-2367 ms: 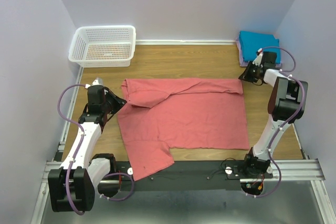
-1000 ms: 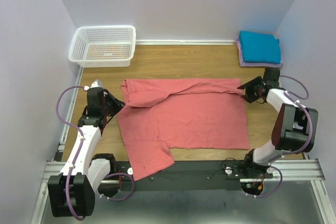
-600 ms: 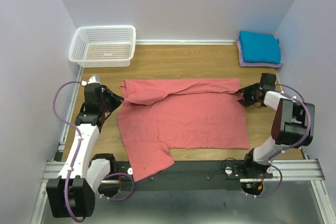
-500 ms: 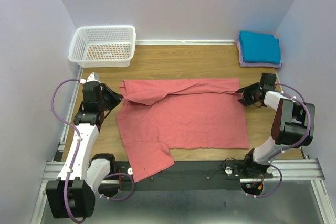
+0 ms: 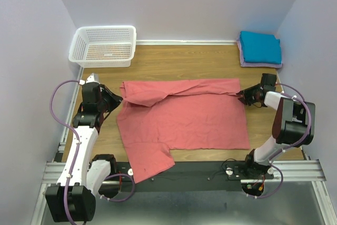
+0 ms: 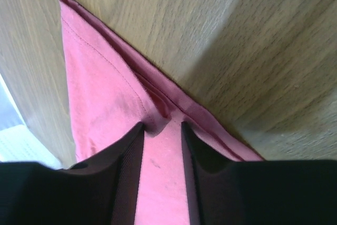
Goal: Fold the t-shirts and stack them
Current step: Fold the tshirt
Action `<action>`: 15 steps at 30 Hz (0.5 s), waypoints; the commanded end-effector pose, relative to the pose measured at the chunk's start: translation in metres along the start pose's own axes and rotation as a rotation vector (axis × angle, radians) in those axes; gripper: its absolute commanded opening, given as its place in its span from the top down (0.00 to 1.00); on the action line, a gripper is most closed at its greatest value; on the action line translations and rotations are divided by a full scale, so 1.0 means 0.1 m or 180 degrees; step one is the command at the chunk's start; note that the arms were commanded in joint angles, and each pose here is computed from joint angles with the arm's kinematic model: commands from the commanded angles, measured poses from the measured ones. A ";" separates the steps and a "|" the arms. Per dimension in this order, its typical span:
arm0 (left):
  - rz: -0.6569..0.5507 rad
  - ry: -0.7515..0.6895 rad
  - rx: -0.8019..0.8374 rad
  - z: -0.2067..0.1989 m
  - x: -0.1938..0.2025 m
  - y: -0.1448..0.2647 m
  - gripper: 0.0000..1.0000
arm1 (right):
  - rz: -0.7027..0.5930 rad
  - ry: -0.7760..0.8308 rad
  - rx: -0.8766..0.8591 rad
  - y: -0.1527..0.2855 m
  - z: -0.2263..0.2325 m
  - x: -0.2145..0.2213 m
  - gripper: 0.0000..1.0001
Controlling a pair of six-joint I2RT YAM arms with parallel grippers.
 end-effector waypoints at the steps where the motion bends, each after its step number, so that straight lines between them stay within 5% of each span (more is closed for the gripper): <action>1: -0.0023 -0.0069 -0.0090 0.03 -0.01 0.07 1.00 | -0.0114 0.0118 -0.0005 0.00 -0.01 -0.04 0.65; 6: 0.0011 -0.0062 -0.0118 0.07 0.05 0.04 1.00 | -0.0148 0.0186 -0.0058 0.04 0.04 -0.07 0.80; 15: 0.0146 -0.0015 -0.0172 0.16 0.23 0.01 1.00 | -0.0257 0.0298 -0.0050 0.10 0.00 -0.10 0.91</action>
Point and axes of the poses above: each gripper's point midway between its finger pads, its own y axis back along the fingers, its own z axis along the line the jaws close on, x = y × z, the point moved 3 cm from there along y, back along the fingers, and after that the axes turned 12 degrees about -y, right-handed, at the moved point
